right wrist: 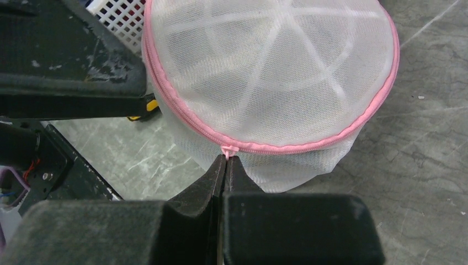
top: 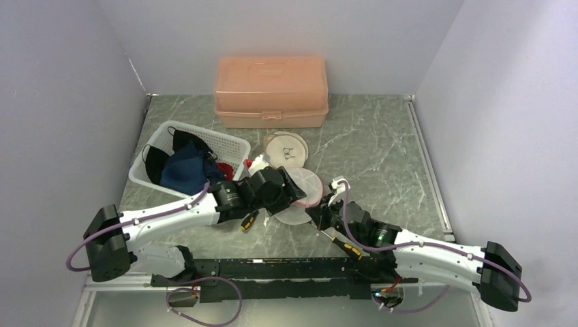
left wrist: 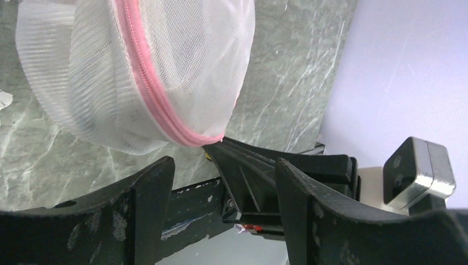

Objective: Unzip the laundry bag and remove the bra
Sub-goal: Unzip the laundry bag at the center of the board.

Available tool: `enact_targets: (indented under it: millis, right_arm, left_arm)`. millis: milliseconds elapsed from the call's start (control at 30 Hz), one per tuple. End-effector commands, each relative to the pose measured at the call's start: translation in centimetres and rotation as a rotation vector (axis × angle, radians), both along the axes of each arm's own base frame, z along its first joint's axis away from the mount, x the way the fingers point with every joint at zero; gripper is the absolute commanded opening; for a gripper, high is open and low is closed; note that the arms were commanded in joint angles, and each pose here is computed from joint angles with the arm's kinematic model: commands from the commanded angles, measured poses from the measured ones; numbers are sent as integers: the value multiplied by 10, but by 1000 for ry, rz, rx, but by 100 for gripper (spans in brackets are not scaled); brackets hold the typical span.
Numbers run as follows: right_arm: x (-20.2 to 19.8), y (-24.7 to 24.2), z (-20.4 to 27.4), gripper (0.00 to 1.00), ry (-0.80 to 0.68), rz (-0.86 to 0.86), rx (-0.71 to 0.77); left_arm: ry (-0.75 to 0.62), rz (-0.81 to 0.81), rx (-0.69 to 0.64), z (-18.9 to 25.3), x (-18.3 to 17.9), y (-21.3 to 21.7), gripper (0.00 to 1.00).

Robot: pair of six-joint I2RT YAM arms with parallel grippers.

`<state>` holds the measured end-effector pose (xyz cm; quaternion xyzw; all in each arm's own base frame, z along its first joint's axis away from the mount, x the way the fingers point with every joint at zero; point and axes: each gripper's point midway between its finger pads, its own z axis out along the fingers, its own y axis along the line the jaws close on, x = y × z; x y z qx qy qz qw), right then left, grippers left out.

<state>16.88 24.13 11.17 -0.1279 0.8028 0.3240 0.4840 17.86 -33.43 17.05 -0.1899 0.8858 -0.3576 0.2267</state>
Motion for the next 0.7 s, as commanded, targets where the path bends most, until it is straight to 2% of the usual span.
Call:
enact_targets:
  millis: [0,233,300,400,567,667]
  right_arm:
    - [2,7,27,0,-49,15,63]
    - [0,5,30,0,-57,19,74]
    - [-2,7,30,0,-58,30,76]
    - [-3,7,30,0,-61,38,73]
    - [-6,8,30,0,-54,50,75]
    - [-7,7,31,0,-56,50,73]
  left_arm:
    - [-16,69,-23,13,13,-6,71]
    - [60,59,61,-14,9,-9,70]
    - [57,69,72,-19,11,-8,67]
    - [40,86,93,-25,15,-5,57]
    - [19,94,118,-28,23,-3,21]
    - [11,97,126,-28,26,0,14]
